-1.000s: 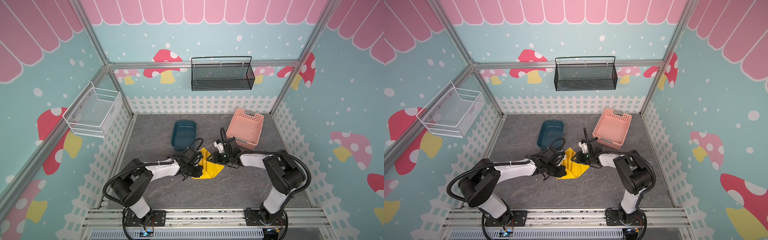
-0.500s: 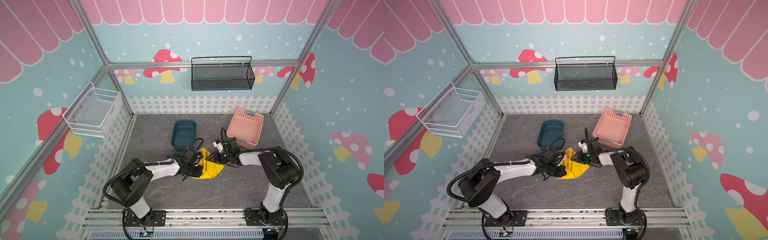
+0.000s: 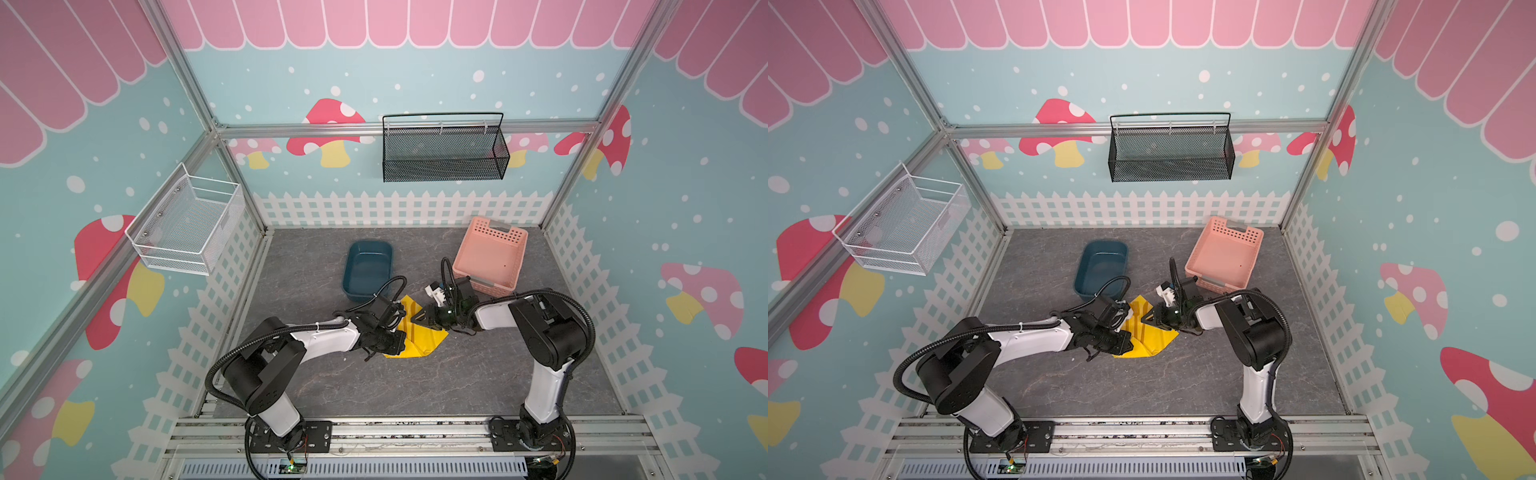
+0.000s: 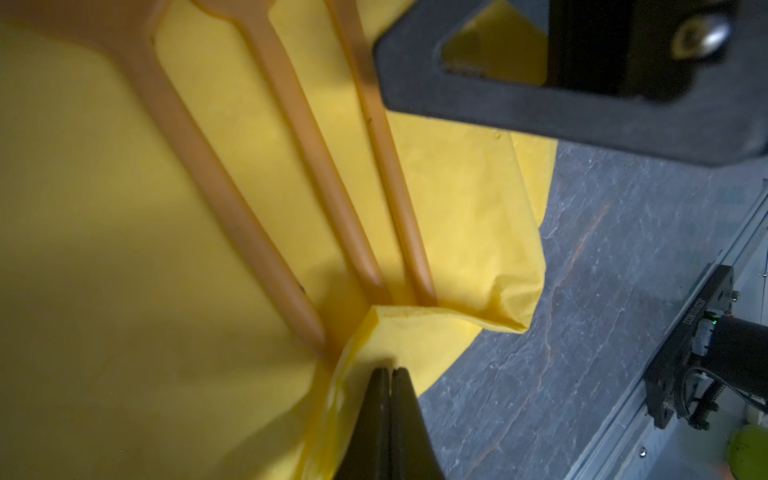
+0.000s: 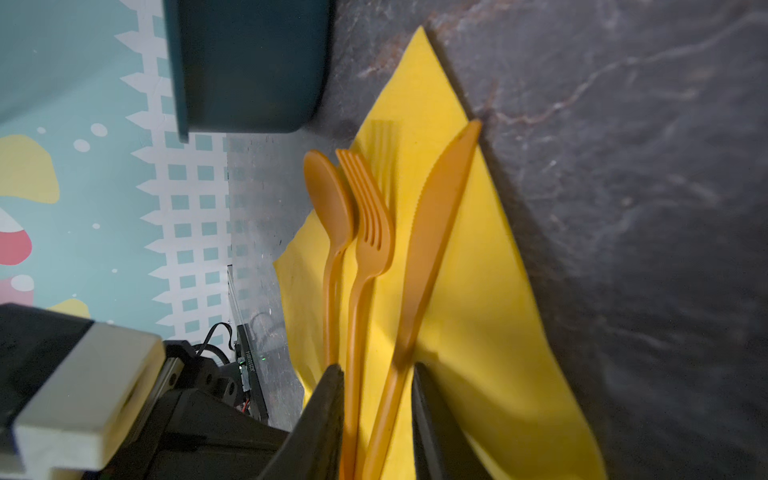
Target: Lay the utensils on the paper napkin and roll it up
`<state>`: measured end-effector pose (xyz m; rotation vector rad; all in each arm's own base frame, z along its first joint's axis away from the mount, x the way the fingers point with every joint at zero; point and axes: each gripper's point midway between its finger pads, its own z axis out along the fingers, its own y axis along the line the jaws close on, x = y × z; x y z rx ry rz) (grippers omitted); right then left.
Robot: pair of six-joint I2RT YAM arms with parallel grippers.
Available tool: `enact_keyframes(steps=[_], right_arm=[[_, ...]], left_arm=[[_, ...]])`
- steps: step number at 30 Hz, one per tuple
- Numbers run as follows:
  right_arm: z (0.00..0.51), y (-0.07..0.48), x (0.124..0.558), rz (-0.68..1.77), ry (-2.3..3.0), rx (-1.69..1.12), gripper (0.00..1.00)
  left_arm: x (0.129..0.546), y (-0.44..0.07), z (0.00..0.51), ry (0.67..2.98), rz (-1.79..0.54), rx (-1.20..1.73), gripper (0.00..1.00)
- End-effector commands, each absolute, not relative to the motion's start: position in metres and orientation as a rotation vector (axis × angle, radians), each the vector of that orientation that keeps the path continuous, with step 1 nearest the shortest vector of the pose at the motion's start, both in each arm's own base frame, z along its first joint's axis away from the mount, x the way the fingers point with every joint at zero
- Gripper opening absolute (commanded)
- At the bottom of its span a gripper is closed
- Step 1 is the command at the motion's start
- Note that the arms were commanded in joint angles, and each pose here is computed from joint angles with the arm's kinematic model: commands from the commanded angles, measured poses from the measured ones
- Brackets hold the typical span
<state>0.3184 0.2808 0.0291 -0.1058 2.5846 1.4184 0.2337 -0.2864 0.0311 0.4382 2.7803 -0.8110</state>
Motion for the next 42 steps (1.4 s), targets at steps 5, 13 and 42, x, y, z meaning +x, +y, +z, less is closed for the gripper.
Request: enact_keyframes(steps=[5,13,42], right_arm=[[0.0256,0.2833,0.3230,1.440,2.589,-0.090,0.30],[0.0285,0.2852,0.3255,1.448,2.579,-0.103,0.27],[0.0235,0.2879,0.3265,1.468,2.589,-0.110,0.18]], left_arm=[[0.2373,-0.2903,0.0345,2.779,-0.816,0.417,0.02],[0.2376,-0.2903,0.0352,2.777,-0.818,0.418,0.02],[0.2371,-0.2897,0.0348,2.779,-0.814,0.415,0.01]])
